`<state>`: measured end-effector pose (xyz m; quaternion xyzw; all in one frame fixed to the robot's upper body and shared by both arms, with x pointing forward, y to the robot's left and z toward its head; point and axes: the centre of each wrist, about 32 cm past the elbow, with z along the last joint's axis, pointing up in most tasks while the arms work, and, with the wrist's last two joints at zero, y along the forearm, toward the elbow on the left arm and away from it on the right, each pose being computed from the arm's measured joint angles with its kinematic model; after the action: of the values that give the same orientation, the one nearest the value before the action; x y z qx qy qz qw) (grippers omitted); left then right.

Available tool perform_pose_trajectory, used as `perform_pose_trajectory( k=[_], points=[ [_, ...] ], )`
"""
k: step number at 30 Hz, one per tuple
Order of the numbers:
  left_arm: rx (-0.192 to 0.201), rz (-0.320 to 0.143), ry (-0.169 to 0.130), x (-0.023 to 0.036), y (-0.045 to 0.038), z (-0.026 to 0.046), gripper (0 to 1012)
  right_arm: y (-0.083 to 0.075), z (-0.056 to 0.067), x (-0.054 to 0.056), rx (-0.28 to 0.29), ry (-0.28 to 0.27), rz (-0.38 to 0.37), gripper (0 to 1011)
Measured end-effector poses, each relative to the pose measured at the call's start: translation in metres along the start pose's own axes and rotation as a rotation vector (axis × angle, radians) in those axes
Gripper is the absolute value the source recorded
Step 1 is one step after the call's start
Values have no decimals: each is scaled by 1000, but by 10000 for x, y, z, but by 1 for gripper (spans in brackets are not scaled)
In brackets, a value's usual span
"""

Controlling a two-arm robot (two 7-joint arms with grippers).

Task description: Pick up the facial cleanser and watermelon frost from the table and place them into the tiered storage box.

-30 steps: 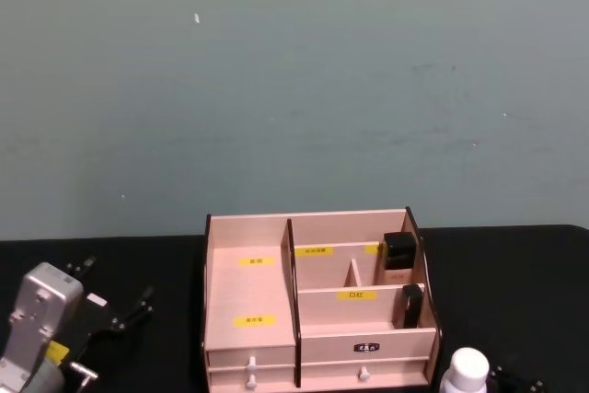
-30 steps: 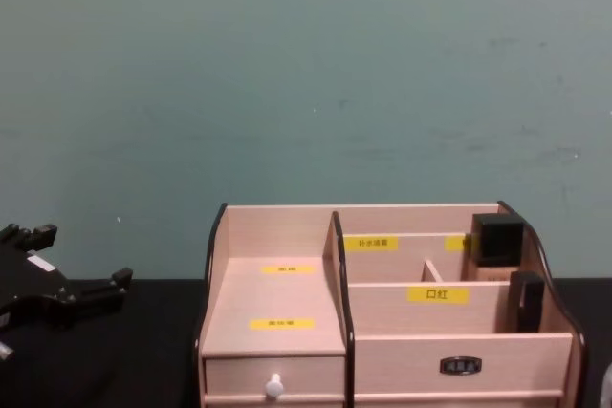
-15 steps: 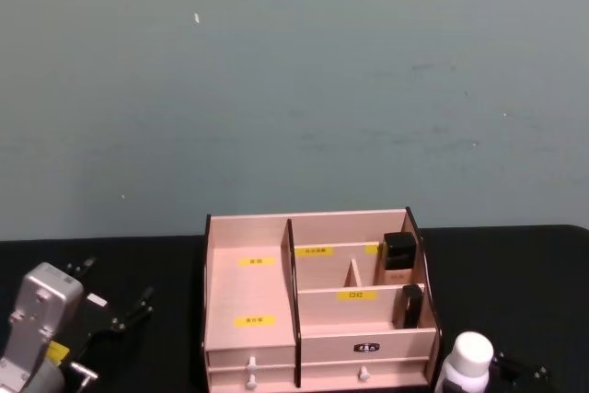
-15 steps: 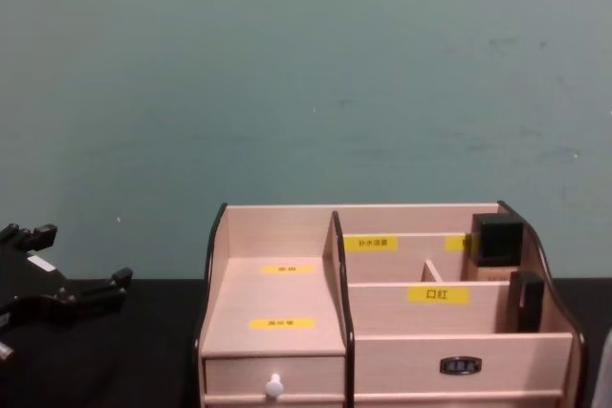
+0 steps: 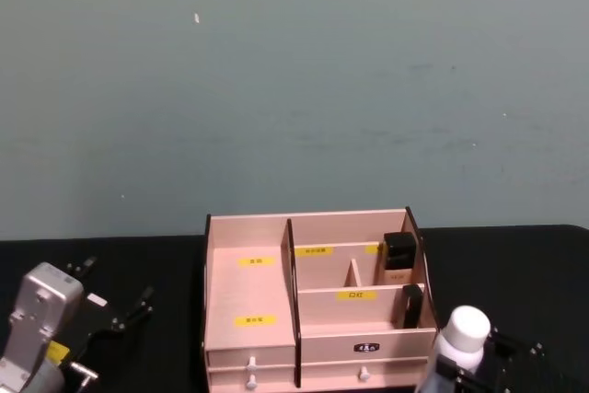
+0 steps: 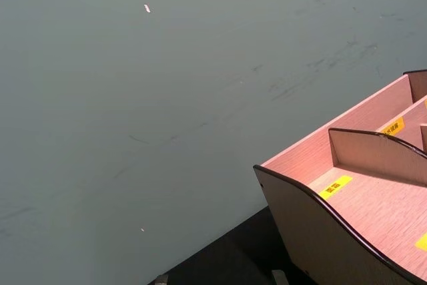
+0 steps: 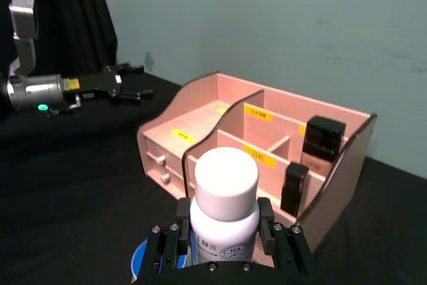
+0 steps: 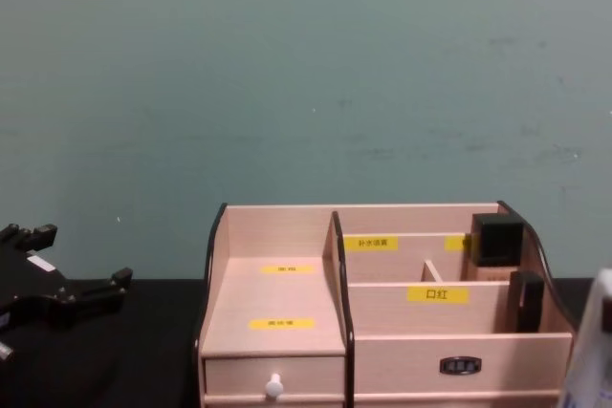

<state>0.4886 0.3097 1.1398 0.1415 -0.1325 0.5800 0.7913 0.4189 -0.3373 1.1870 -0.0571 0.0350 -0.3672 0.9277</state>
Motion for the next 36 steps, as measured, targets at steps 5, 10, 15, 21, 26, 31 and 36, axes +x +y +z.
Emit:
perform_pose_trajectory(
  k=[5, 10, 15, 21, 26, 31, 36],
  points=[
    [0, 0, 0, 0, 0, 0, 1001, 66, 58, 1, 30, -13, 11, 601],
    [0, 0, 0, 0, 0, 0, 1001, 145, 109, 6, 53, -25, 17, 600],
    [0, 0, 0, 0, 0, 0, 1001, 240, 151, 15, 73, -44, 11, 600],
    [0, 0, 0, 0, 0, 0, 1001, 344, 205, 26, 100, -63, 5, 600],
    [0, 0, 0, 0, 0, 0, 1001, 429, 261, 35, 123, -76, -2, 600],
    [0, 0, 0, 0, 0, 0, 1001, 541, 321, 45, 140, -90, -10, 600],
    [0, 0, 0, 0, 0, 0, 1001, 637, 366, 55, 146, -94, -17, 601]
  ],
)
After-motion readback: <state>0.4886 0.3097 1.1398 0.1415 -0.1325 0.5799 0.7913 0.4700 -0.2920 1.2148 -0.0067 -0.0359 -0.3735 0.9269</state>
